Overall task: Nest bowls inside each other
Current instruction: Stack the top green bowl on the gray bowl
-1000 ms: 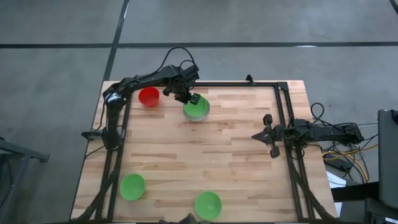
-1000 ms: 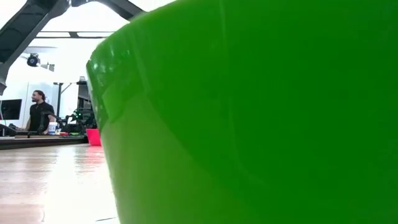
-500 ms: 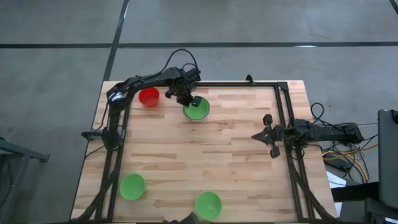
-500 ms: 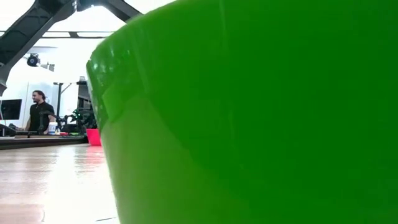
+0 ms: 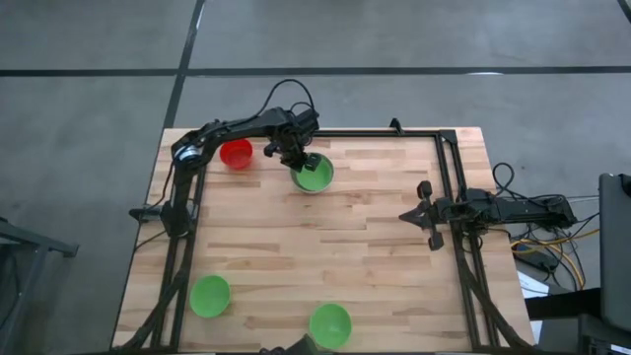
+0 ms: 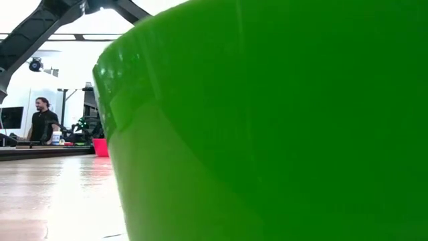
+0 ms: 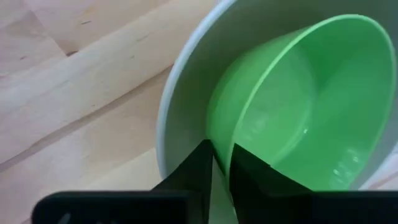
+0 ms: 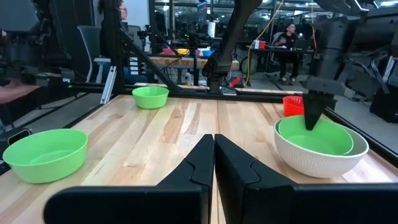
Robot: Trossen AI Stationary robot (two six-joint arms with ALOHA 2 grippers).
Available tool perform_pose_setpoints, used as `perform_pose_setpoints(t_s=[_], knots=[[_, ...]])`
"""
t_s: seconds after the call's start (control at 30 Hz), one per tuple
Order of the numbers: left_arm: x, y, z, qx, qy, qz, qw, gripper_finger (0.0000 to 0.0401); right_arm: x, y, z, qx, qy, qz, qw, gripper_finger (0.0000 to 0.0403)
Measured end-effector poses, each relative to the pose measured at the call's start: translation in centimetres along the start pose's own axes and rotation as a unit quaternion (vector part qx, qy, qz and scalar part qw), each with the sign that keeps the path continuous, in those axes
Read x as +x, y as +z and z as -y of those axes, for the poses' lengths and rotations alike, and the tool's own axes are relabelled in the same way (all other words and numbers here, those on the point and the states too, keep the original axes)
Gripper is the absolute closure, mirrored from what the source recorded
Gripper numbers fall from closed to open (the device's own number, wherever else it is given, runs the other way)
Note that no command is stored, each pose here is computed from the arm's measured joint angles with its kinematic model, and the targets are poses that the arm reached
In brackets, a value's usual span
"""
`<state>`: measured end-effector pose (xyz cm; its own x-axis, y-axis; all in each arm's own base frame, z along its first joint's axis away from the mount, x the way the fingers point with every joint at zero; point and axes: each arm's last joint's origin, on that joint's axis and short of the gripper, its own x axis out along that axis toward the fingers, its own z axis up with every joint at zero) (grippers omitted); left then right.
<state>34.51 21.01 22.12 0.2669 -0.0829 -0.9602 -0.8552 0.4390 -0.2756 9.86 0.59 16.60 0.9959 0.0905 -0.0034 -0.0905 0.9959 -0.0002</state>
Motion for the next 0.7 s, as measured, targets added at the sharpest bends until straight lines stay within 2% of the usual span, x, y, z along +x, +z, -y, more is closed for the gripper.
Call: perform_pose_setpoints(t_s=[0.2,0.5,0.7], knots=[[-0.01,0.02,-0.03,-0.003,0.001,0.001,1.000,0.0330,0.00,0.01,0.00,0.000,0.000,0.000,1.000,0.0394],[-0.02,0.02,-0.03,-0.007,0.001,0.001,1.000,0.0278,0.00,0.00,0.00,0.000,0.000,0.000,1.000,0.0394],[-0.33,-0.01,-0.06,-0.006,-0.001,0.004,1.000,0.0271,0.00,0.00,0.00,0.000,0.000,0.000,1.000,0.0394]])
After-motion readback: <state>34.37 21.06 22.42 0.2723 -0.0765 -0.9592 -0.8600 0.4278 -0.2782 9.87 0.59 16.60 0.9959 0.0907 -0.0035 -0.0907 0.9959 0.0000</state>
